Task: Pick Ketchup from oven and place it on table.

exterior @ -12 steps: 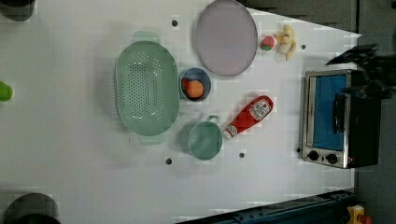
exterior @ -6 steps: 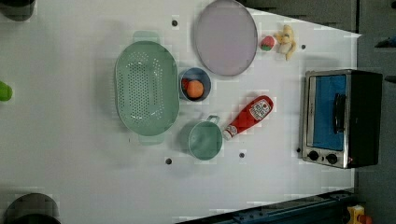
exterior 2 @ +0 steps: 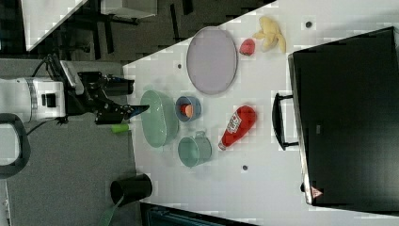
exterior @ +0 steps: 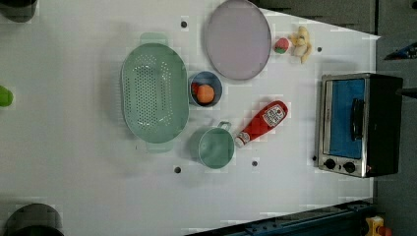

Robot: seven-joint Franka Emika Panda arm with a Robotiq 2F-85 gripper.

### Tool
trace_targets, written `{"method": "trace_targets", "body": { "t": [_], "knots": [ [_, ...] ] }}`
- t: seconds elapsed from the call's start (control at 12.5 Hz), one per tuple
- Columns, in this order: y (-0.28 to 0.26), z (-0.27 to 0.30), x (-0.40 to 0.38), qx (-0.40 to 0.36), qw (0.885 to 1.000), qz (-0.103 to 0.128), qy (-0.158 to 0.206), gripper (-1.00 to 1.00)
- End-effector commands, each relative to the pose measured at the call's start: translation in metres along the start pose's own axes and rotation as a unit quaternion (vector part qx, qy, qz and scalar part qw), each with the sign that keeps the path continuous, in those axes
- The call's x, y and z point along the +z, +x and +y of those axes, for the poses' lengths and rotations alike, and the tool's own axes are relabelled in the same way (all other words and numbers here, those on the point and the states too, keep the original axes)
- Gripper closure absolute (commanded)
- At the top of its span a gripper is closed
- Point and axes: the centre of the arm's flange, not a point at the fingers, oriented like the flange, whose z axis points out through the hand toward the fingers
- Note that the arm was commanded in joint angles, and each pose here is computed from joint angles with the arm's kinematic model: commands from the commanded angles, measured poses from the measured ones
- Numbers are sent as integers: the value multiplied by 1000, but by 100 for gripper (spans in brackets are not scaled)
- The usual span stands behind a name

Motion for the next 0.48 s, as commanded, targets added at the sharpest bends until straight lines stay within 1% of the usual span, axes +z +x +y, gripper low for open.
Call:
{"method": "trace_targets", "body": {
  "t": [0.08,0.48],
  "knots": [
    [6,-2,-2,17,1000,-5,14,-100],
    [7,-3,3,17,1000,-7,10,-100]
  ]
}}
